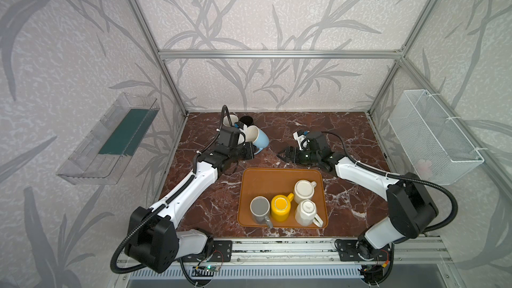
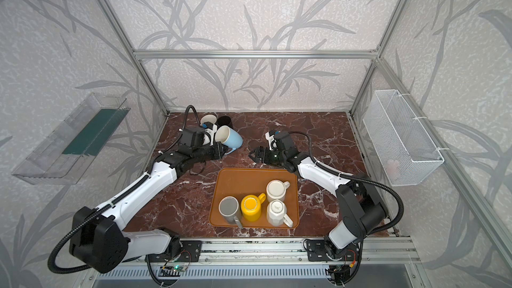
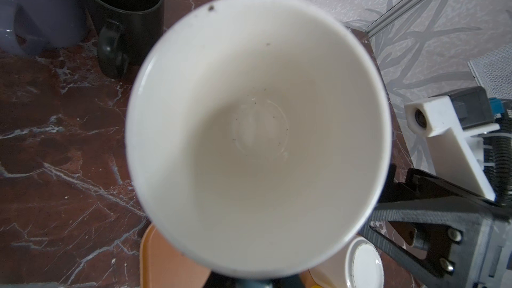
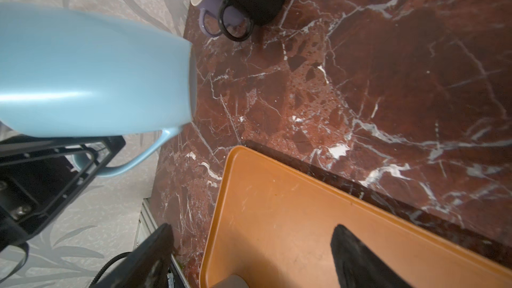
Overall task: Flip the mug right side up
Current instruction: 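Open and withdraw the right gripper while the left gripper carries the mug away, then turn the light blue mug upright beside the black mug with the left gripper, then open the left gripper and lift it off the light blue mug, then move the right gripper over the upside-down grey mug while the left arm draws back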
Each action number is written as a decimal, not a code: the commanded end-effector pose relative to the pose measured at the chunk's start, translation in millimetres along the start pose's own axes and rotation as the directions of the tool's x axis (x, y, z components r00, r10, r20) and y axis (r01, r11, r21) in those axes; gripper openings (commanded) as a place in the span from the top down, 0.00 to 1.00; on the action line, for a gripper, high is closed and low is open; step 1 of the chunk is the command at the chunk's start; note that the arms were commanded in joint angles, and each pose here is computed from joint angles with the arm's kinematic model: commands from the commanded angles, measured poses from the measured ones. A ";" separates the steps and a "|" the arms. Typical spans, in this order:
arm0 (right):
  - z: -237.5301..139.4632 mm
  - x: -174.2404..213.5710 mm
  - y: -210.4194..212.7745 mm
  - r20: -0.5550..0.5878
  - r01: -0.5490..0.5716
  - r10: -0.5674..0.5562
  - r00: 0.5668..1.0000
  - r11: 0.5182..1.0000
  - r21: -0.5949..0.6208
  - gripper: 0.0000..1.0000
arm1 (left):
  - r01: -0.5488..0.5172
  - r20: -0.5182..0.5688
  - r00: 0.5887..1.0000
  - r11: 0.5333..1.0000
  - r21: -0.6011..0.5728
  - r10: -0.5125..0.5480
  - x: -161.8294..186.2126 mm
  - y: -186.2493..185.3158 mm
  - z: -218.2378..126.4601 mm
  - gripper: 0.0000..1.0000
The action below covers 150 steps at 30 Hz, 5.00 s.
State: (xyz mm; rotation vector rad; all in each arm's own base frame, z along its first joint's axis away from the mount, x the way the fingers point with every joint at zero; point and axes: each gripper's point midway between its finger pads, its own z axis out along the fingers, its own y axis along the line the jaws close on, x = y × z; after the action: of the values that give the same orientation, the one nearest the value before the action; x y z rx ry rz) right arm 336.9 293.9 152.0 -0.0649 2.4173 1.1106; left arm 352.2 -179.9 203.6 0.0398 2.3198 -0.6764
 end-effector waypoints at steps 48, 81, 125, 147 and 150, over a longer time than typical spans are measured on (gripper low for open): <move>-57.3 -6.4 -46.8 0.066 0.060 -0.081 0.994 0.958 0.281 0.10 | -0.217 -0.238 0.963 0.883 -0.416 0.125 -81.4 40.5 138.3 1.00; -65.1 -4.9 -45.9 0.075 0.072 -0.097 0.992 0.956 0.285 0.10 | -0.273 -0.281 0.948 0.831 -0.485 0.147 -77.9 61.3 184.7 1.00; -69.5 -1.1 -48.2 0.052 0.098 -0.119 0.991 0.947 0.306 0.09 | -0.278 -0.308 0.942 0.832 -0.481 0.137 -76.7 55.6 162.3 0.34; -103.3 39.9 -74.7 -0.134 0.248 -0.211 0.968 0.872 0.421 0.08 | -0.184 -0.112 0.981 0.931 -0.315 0.156 -40.2 26.5 55.8 0.29; -104.5 52.5 -78.3 -0.154 0.244 -0.197 0.968 0.880 0.407 0.08 | -0.164 -0.084 0.986 0.942 -0.294 0.145 -29.5 26.5 44.3 0.29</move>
State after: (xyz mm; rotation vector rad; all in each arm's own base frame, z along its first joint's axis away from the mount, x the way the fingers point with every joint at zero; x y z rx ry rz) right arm 283.5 184.2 140.6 -0.2465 2.5664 0.5031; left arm 411.7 -168.9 169.0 0.1260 2.4932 -0.1680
